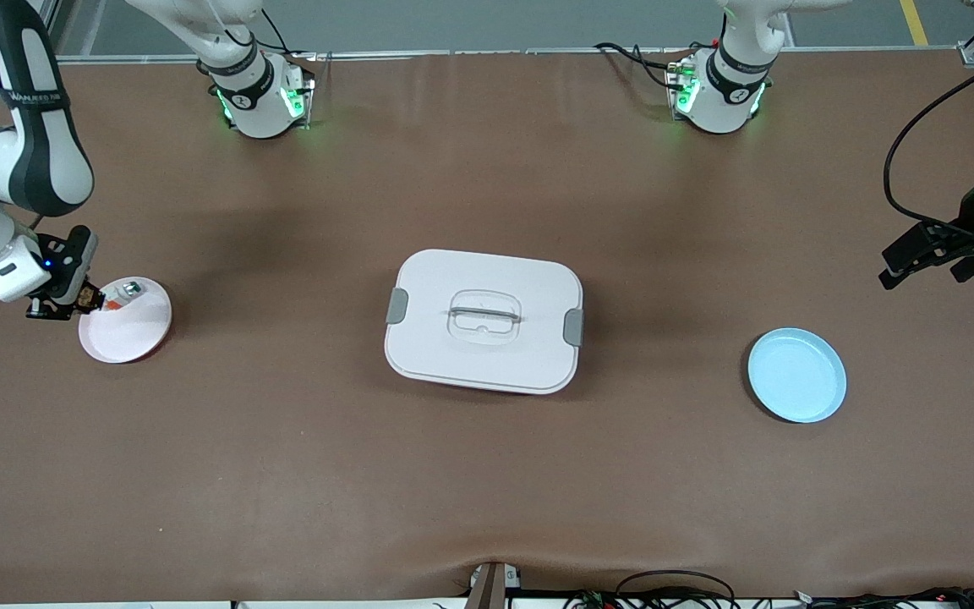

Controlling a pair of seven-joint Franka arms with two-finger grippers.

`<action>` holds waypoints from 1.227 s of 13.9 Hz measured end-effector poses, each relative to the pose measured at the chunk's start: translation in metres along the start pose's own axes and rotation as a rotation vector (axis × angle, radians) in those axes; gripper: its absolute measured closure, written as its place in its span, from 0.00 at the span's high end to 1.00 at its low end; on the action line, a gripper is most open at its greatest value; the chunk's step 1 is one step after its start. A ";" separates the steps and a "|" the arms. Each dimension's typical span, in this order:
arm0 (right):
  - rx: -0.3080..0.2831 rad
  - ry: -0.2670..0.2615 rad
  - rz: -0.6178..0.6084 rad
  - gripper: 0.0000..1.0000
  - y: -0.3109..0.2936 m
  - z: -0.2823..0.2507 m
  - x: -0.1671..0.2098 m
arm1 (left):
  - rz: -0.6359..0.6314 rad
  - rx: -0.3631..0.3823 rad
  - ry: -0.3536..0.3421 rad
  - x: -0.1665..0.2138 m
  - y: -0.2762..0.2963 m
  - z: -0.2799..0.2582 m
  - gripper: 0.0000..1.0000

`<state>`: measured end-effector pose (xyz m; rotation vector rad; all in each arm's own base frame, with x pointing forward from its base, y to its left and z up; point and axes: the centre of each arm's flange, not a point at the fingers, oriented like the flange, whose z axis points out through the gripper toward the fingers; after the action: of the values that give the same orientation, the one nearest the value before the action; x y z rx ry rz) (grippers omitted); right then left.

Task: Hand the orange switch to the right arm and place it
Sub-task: 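Open the right gripper to release the switch on the plate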

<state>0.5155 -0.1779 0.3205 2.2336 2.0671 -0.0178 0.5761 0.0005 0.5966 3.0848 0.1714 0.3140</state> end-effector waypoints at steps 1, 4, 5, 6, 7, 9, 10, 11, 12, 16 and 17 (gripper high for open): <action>-0.008 -0.002 0.000 0.41 -0.003 0.009 -0.001 | -0.001 0.000 0.002 0.000 -0.001 -0.001 1.00; -0.022 -0.003 -0.013 0.41 -0.013 0.032 0.004 | -0.002 0.000 0.004 0.001 -0.001 -0.002 1.00; -0.027 -0.004 -0.030 0.41 -0.015 0.038 0.005 | -0.002 0.000 0.004 0.001 -0.001 -0.002 1.00; -0.033 -0.007 -0.051 0.41 -0.015 0.044 0.005 | -0.002 0.000 0.004 0.001 -0.001 -0.002 1.00; -0.038 -0.009 -0.065 0.41 -0.015 0.050 0.005 | -0.002 0.000 0.004 0.001 -0.001 -0.003 1.00; -0.044 -0.012 -0.077 0.41 -0.015 0.064 0.005 | -0.002 0.001 -0.004 0.000 -0.001 -0.002 1.00; -0.047 -0.014 -0.080 0.41 -0.015 0.071 0.005 | -0.002 0.002 -0.013 -0.001 -0.001 -0.002 1.00; -0.050 -0.016 -0.082 0.41 -0.015 0.078 0.006 | -0.002 0.002 -0.022 -0.002 -0.001 -0.003 1.00; -0.051 -0.017 -0.083 0.41 -0.016 0.084 0.006 | -0.002 0.004 -0.039 -0.003 -0.001 -0.007 1.00; -0.061 -0.022 -0.082 0.41 -0.017 0.104 0.005 | 0.005 0.005 -0.056 -0.005 0.002 -0.032 1.00; -0.061 -0.023 -0.079 0.41 -0.018 0.108 0.004 | 0.006 0.005 -0.062 -0.006 0.003 -0.034 1.00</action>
<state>0.5042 -0.1814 0.2119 2.1060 2.1134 0.0138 0.5636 -0.0022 0.6293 3.0957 0.1616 0.2179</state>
